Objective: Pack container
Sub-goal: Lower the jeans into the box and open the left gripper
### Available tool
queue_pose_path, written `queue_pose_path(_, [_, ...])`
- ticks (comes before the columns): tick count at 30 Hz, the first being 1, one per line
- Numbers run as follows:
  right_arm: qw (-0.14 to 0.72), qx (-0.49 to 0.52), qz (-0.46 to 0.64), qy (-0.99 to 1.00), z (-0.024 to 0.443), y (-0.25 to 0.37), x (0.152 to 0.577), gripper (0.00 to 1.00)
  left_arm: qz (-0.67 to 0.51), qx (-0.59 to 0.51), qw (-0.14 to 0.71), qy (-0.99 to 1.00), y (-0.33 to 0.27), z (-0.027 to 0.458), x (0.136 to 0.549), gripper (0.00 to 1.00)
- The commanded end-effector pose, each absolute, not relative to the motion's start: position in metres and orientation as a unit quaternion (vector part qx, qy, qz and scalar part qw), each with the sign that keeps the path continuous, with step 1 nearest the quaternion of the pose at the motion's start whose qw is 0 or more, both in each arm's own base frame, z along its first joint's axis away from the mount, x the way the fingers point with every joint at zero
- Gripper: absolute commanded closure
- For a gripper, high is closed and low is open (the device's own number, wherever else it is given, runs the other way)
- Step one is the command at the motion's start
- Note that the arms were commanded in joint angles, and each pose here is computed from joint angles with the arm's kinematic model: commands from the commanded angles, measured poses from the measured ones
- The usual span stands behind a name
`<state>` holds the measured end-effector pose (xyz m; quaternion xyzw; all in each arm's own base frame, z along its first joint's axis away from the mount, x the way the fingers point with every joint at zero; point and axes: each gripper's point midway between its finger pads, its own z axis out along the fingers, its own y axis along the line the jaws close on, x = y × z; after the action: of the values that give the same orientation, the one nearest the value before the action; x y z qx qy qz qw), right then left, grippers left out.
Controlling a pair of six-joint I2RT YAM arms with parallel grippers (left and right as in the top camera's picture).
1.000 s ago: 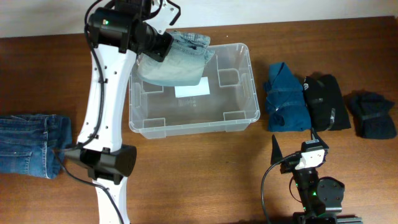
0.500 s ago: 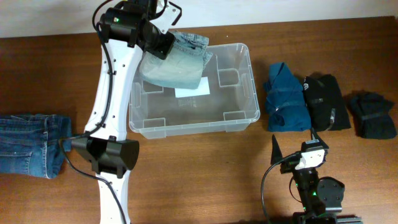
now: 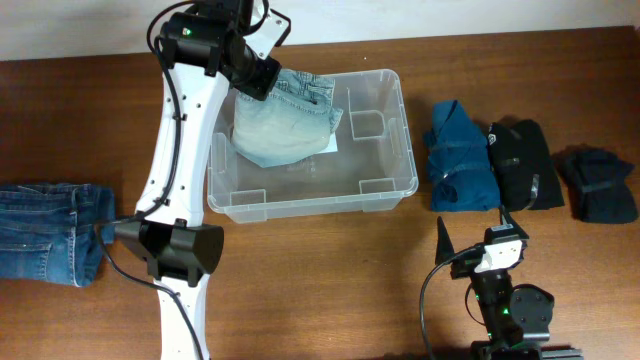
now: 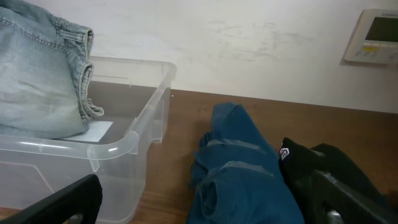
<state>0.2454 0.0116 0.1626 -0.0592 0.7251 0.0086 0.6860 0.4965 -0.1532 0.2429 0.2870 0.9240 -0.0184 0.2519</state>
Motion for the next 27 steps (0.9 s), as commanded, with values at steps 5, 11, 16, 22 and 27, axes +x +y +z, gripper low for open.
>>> queue_pose_path(5, [0.685, -0.050, 0.006, 0.727, 0.160, 0.008, 0.246, 0.02, 0.006, 0.299, 0.336, 0.893, -0.149, 0.290, 0.513, 0.67])
queue_pose_path(11, [0.685, -0.050, 0.006, 0.727, 0.160, 0.008, 0.246, 0.02, 0.023, 0.300, 0.403, 0.864, -0.155, 0.308, 0.545, 0.67])
queue_pose_path(16, [0.685, -0.050, 0.006, 0.727, 0.160, 0.008, 0.246, 0.02, 0.022, 0.304, 0.377, 0.875, -0.158, 0.276, 0.555, 0.67])
queue_pose_path(22, [0.685, -0.050, 0.006, 0.727, 0.160, 0.008, 0.246, 0.02, 0.017, 0.309, 0.350, 0.884, -0.162, 0.243, 0.562, 0.67])
queue_pose_path(27, [0.685, -0.050, 0.006, 0.727, 0.160, 0.008, 0.246, 0.02, 0.014, 0.315, 0.338, 0.886, -0.167, 0.239, 0.556, 0.67])
